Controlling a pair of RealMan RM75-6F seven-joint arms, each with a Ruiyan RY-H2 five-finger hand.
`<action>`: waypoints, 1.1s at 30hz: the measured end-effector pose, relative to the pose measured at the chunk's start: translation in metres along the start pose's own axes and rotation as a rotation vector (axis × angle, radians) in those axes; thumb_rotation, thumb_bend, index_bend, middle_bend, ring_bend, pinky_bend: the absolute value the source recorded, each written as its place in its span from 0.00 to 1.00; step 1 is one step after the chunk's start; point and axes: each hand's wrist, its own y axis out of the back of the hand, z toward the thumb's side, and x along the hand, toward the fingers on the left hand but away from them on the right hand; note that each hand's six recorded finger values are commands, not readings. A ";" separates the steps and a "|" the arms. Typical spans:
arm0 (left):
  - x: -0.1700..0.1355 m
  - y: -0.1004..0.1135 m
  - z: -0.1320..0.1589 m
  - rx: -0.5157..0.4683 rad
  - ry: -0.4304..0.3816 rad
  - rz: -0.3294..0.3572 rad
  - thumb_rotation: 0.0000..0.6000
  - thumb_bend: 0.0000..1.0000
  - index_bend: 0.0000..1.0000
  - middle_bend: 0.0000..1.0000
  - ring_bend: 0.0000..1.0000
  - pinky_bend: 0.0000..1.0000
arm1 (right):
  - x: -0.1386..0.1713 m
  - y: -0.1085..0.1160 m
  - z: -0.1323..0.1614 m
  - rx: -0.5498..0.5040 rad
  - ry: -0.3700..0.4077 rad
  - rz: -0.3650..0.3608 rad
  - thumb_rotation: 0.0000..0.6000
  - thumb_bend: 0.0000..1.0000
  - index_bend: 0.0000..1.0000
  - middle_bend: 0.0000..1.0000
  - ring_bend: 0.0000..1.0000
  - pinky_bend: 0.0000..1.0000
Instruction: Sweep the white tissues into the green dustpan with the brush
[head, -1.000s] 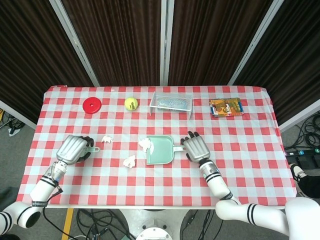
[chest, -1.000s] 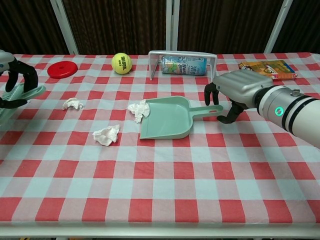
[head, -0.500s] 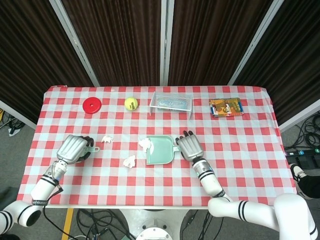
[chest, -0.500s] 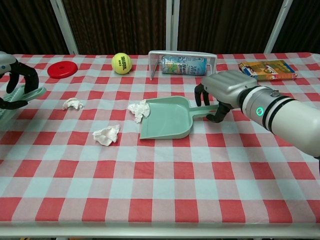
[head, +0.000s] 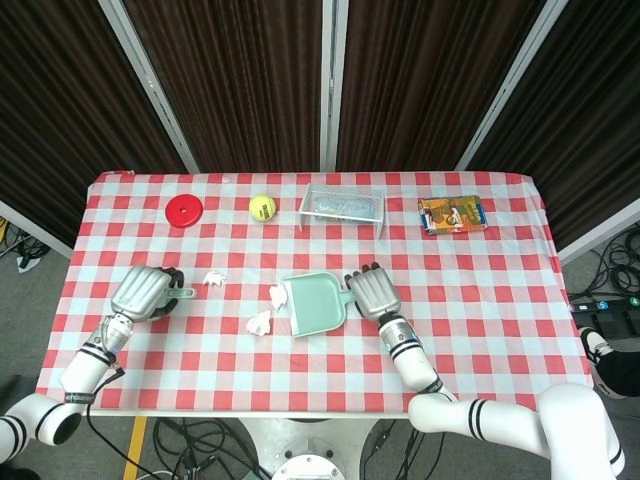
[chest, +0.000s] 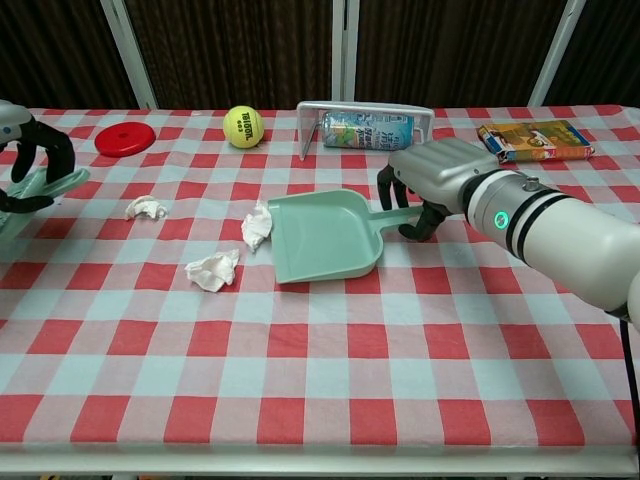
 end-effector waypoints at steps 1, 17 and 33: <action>0.002 0.000 -0.002 -0.001 0.003 -0.001 1.00 0.44 0.50 0.52 0.58 0.84 | 0.001 0.003 0.000 0.000 0.002 -0.002 1.00 0.44 0.59 0.57 0.31 0.29; 0.036 -0.004 -0.002 -0.055 -0.006 -0.012 1.00 0.44 0.50 0.52 0.58 0.84 | 0.010 0.038 -0.008 0.266 -0.040 0.097 1.00 0.45 0.59 0.57 0.31 0.28; 0.069 -0.003 0.064 -0.194 -0.137 -0.032 1.00 0.45 0.50 0.52 0.58 0.84 | -0.003 0.029 0.015 0.297 -0.040 0.110 1.00 0.45 0.60 0.57 0.31 0.28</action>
